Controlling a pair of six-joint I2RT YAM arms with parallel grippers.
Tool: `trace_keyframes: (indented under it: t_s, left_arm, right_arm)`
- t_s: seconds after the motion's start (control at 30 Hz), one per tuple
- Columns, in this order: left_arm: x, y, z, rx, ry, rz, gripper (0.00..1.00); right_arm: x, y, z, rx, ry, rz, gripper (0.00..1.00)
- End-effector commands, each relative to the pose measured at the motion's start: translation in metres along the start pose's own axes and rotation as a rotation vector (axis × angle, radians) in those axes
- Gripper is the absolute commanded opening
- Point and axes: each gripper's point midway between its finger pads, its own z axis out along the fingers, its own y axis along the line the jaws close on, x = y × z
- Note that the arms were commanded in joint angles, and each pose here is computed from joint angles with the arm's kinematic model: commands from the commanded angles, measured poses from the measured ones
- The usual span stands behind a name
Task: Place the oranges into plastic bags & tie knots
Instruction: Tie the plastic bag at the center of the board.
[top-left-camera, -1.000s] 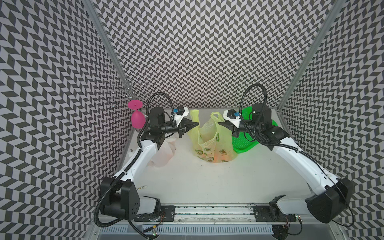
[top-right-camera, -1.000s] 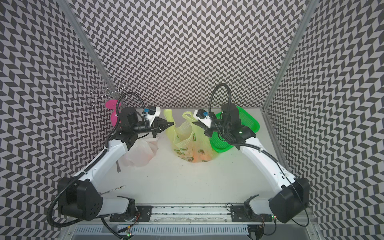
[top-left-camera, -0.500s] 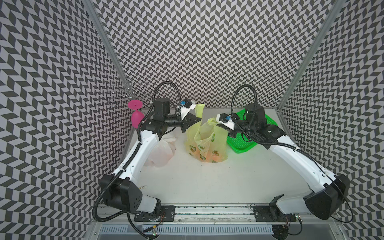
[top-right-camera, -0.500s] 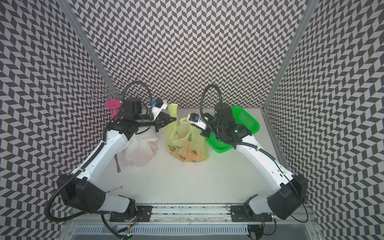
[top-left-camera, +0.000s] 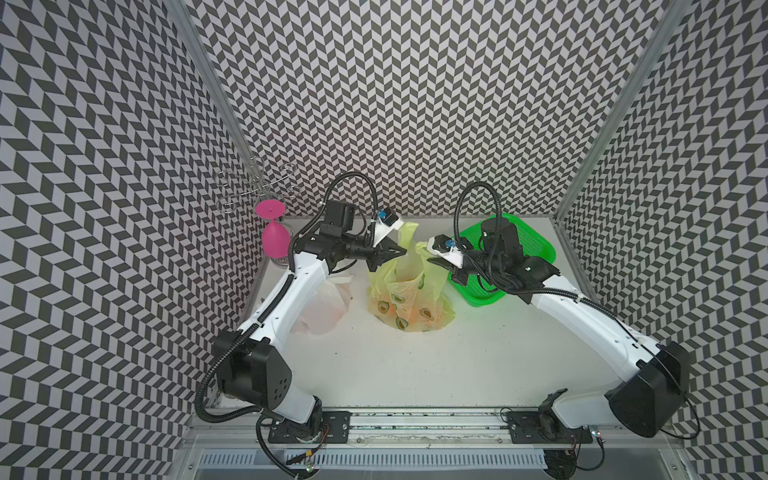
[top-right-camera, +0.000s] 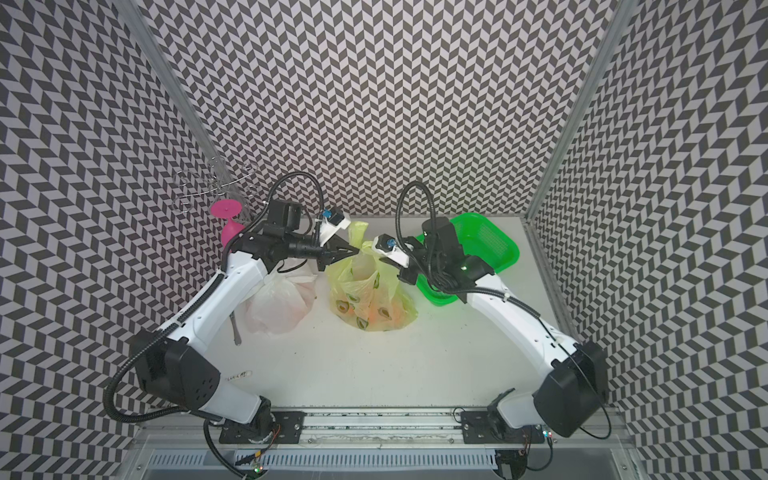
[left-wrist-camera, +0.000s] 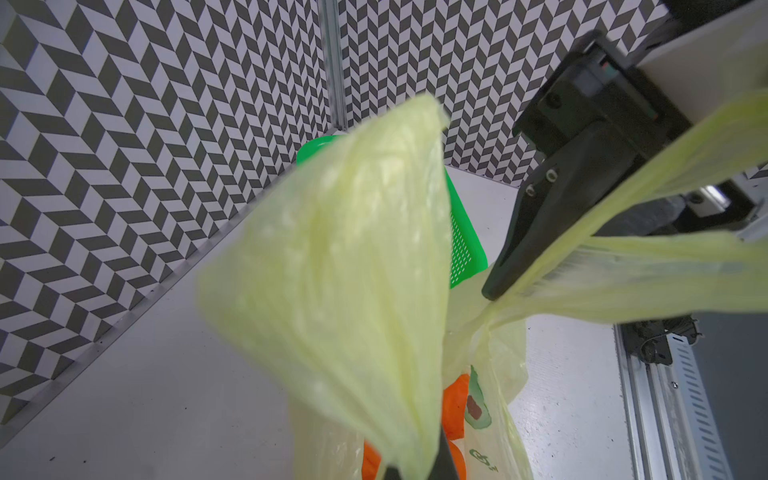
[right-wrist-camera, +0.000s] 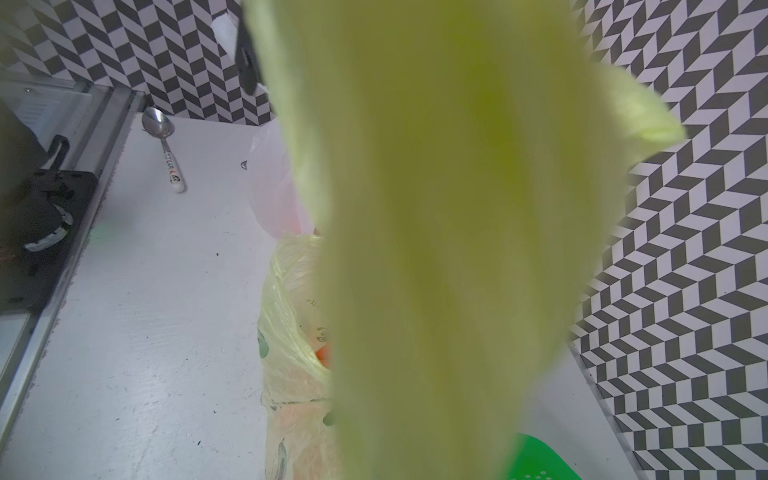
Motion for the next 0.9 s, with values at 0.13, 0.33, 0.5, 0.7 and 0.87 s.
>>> trace_keyframes:
  t_s: [0.13, 0.33, 0.5, 0.7, 0.87]
  left_arm:
    - [-0.006, -0.010, -0.021, 0.073, 0.006, 0.082, 0.14]
    - [-0.006, -0.011, -0.034, 0.119, -0.090, 0.126, 0.40]
    - [-0.003, -0.016, -0.039, 0.096, -0.160, 0.217, 0.55]
    - [-0.005, -0.021, -0.054, 0.102, -0.285, 0.268, 0.61]
    - [-0.009, -0.027, -0.056, 0.146, -0.360, 0.274, 0.65]
  right_arm:
    - [-0.026, -0.012, -0.001, 0.047, -0.071, -0.016, 0.07]
    - [-0.035, -0.007, 0.004, -0.019, -0.116, 0.041, 0.11]
    - [-0.032, -0.002, 0.010, -0.054, -0.115, 0.057, 0.11]
    - [-0.028, -0.002, 0.012, -0.064, -0.104, 0.059, 0.10]
    - [-0.030, 0.000, 0.014, -0.093, -0.106, 0.068, 0.11]
